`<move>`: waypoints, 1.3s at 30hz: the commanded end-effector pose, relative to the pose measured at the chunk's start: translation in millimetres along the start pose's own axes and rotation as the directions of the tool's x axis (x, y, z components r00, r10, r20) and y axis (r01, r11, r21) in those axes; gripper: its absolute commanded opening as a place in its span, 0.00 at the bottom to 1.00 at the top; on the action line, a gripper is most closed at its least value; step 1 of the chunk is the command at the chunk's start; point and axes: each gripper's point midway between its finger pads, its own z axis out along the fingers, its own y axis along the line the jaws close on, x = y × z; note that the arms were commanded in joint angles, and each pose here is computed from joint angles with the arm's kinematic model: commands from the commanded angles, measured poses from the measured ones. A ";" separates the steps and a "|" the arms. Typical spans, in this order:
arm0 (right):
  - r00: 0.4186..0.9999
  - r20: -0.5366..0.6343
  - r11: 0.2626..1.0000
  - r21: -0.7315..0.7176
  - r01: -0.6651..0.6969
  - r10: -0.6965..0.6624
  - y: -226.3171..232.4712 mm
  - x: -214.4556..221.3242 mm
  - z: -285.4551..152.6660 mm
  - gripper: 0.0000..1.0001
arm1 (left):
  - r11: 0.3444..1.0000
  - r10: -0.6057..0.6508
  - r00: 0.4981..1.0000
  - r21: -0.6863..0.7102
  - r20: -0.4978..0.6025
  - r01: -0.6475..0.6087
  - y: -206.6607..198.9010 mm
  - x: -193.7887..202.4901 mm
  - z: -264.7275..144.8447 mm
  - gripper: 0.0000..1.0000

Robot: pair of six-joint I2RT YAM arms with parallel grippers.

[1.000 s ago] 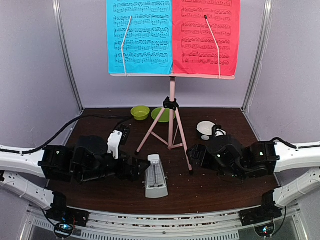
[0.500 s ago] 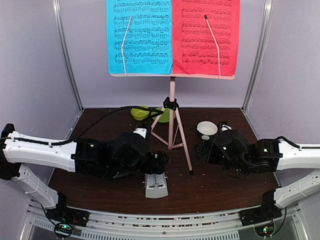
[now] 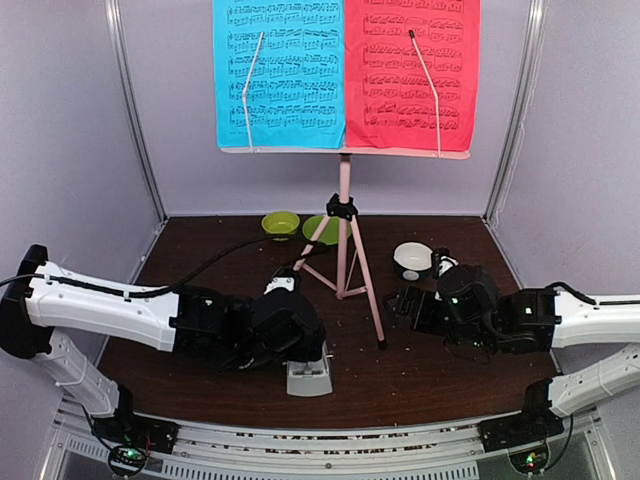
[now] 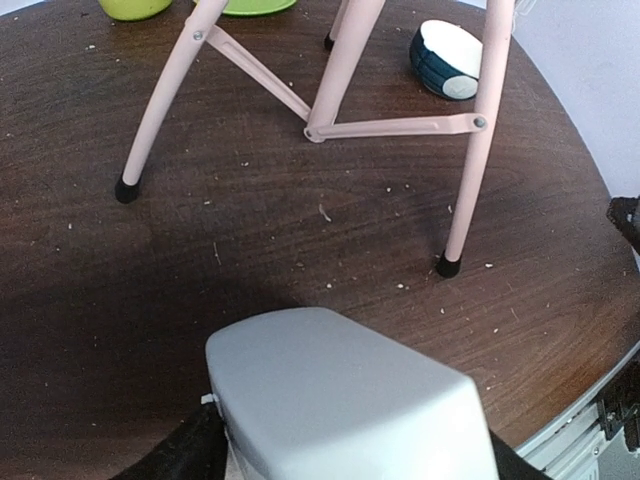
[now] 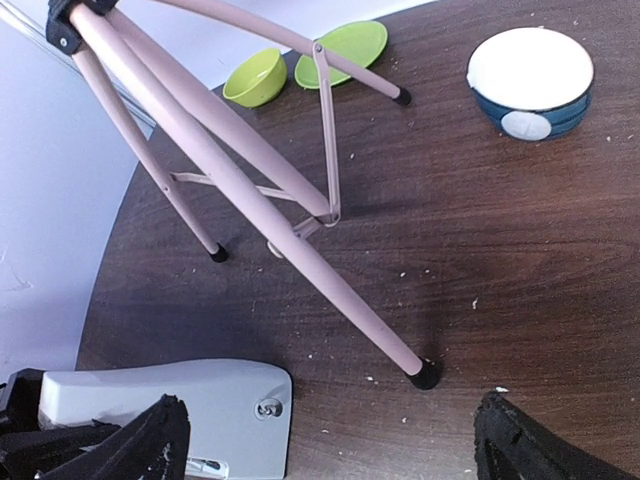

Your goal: Set up the instrument practice props

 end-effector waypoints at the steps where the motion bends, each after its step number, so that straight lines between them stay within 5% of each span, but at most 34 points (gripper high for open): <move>1: 0.998 -0.064 0.996 -0.088 -0.030 0.025 19.3 15.9 12.6 1.00 | 0.996 0.088 0.996 -0.022 0.015 -0.088 16.6 1.4 -2.8 0.73; 14: 0.992 -0.117 0.970 -0.235 -0.067 0.040 41.6 39.0 22.5 0.97 | 0.981 0.192 0.975 -0.002 -0.108 -0.194 1.0 30.4 21.9 0.73; 19: 0.991 -0.124 0.968 -0.239 -0.080 0.051 38.2 42.4 21.6 0.96 | 0.978 0.201 0.975 -0.040 -0.098 -0.205 7.1 26.8 20.5 0.64; 29: 0.993 -0.115 0.938 -0.346 -0.012 -0.030 53.8 46.4 17.3 0.89 | 0.966 0.236 0.960 0.074 0.151 -0.249 -7.7 -35.1 -28.1 0.46; 39: 0.982 -0.082 0.850 -0.517 0.105 -0.171 92.2 42.4 -2.0 0.70 | 0.882 0.284 0.836 0.214 0.469 -0.419 -38.1 -100.7 -100.7 0.25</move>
